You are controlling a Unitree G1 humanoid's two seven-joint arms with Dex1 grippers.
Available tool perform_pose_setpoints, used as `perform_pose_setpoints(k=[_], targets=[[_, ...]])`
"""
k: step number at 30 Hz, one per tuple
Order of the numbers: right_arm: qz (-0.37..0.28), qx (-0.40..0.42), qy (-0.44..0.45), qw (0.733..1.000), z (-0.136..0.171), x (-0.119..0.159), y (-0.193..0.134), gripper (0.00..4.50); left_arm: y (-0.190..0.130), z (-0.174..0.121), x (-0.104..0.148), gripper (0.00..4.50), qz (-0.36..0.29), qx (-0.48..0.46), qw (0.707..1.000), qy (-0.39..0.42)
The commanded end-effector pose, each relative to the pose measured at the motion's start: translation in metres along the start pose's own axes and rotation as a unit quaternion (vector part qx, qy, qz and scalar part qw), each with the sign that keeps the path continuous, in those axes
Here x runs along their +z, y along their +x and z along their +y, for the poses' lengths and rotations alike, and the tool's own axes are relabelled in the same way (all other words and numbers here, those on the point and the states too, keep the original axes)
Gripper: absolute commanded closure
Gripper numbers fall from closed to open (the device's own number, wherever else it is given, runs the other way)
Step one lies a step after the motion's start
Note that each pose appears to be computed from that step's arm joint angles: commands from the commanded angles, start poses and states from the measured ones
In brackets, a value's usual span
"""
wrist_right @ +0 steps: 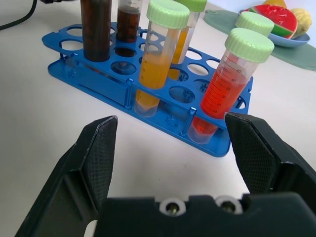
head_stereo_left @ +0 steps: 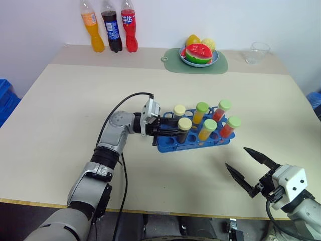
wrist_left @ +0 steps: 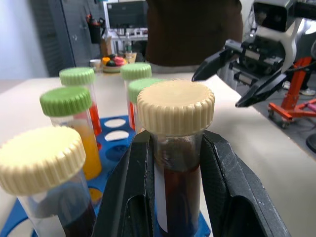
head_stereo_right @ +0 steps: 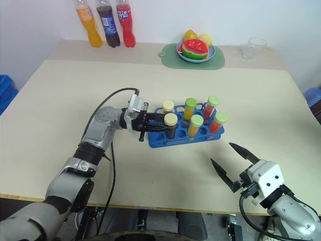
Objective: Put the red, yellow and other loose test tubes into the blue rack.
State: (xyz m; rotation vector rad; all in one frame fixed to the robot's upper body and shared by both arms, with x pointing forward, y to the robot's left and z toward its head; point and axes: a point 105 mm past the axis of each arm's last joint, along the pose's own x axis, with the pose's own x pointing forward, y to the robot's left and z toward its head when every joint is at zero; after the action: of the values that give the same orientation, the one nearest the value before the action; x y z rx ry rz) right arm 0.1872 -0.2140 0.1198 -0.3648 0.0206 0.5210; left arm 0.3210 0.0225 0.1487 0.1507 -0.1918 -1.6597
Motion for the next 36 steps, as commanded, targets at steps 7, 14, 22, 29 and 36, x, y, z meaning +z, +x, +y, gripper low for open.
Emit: perform_pose_setpoints(k=[7,14,22,29,36], targets=[[-0.024,0.015,-0.012,1.0,0.001,0.012,0.004,0.65,-0.001,0.007,0.014,2.33,-0.033,0.02,0.999,-0.023],[-0.033,0.025,-0.008,0.999,0.001,0.015,0.006,0.65,-0.012,0.013,0.033,0.85,-0.058,0.082,0.995,0.028],[-0.044,0.054,-0.001,0.998,0.003,0.021,0.007,0.65,-0.063,0.021,0.031,0.85,-0.047,0.176,0.983,-0.008],[-0.029,0.029,0.02,0.999,-0.01,0.01,0.002,0.65,-0.107,0.0,0.005,0.85,0.066,0.237,0.969,0.002],[0.03,-0.015,0.05,0.998,-0.022,-0.02,-0.029,0.65,-0.143,-0.035,-0.004,0.85,0.114,0.253,0.96,-0.03]])
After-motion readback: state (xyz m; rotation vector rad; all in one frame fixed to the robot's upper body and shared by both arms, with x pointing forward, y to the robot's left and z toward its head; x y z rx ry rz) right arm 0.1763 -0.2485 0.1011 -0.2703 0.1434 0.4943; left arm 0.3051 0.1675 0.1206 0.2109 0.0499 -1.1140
